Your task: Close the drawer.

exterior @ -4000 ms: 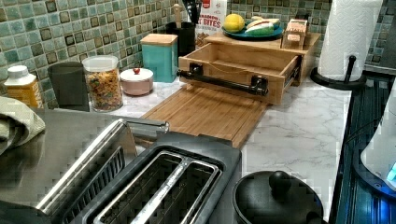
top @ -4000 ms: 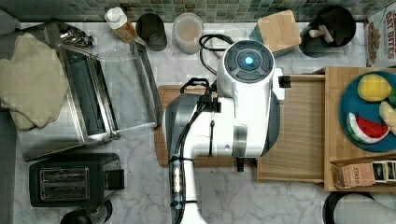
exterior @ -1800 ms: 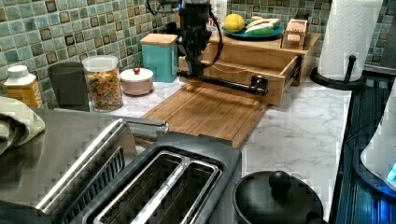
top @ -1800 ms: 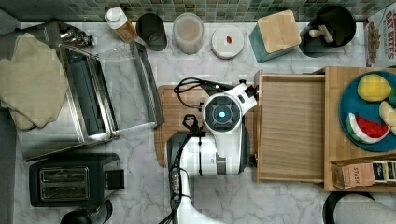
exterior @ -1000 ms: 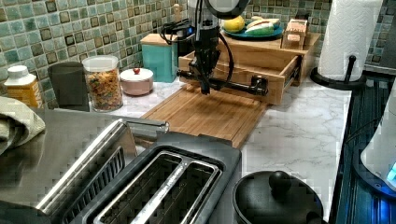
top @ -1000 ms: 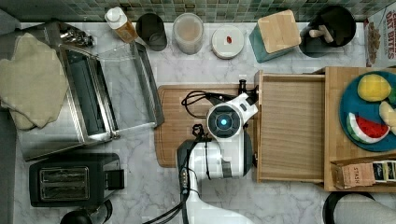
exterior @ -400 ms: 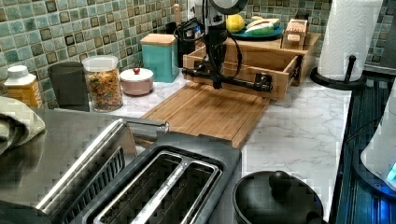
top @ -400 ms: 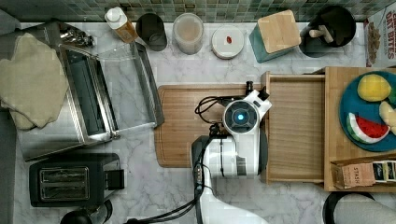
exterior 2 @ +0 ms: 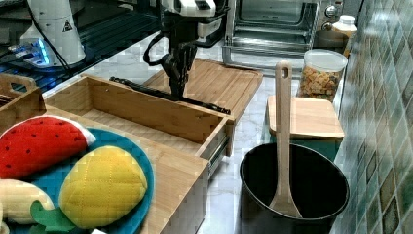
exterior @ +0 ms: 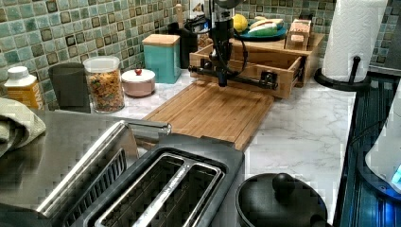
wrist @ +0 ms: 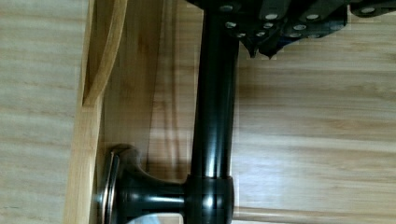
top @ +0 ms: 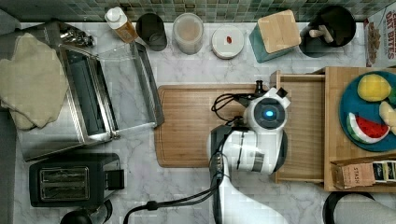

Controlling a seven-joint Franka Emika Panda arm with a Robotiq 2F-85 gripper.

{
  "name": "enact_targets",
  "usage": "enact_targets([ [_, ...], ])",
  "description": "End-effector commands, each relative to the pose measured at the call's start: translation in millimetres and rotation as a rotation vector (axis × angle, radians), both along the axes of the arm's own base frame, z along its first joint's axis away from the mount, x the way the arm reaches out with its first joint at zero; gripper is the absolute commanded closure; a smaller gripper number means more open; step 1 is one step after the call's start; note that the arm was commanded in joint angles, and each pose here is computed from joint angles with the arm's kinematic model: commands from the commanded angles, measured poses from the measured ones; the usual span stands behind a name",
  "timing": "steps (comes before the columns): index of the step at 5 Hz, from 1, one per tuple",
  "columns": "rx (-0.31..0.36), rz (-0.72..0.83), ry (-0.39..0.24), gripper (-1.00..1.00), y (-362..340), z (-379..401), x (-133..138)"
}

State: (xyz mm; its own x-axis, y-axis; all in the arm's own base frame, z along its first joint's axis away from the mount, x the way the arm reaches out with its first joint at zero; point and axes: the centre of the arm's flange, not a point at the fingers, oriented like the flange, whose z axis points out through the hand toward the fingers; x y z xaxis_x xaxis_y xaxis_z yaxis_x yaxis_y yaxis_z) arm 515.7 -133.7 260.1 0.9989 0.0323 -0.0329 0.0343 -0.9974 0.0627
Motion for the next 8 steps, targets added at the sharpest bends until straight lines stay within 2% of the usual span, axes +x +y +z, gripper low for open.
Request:
enact_targets([
  [1,-0.206,-0.291,-0.186,1.0,-241,81,-35],
  [2,-0.238,-0.325,-0.194,1.0,-269,81,-40],
  [3,-0.307,-0.349,-0.17,1.0,-276,87,-41],
  [4,-0.309,-0.383,-0.218,1.0,-267,83,-53],
  [8,-0.309,-0.383,-0.218,1.0,-267,83,-53],
])
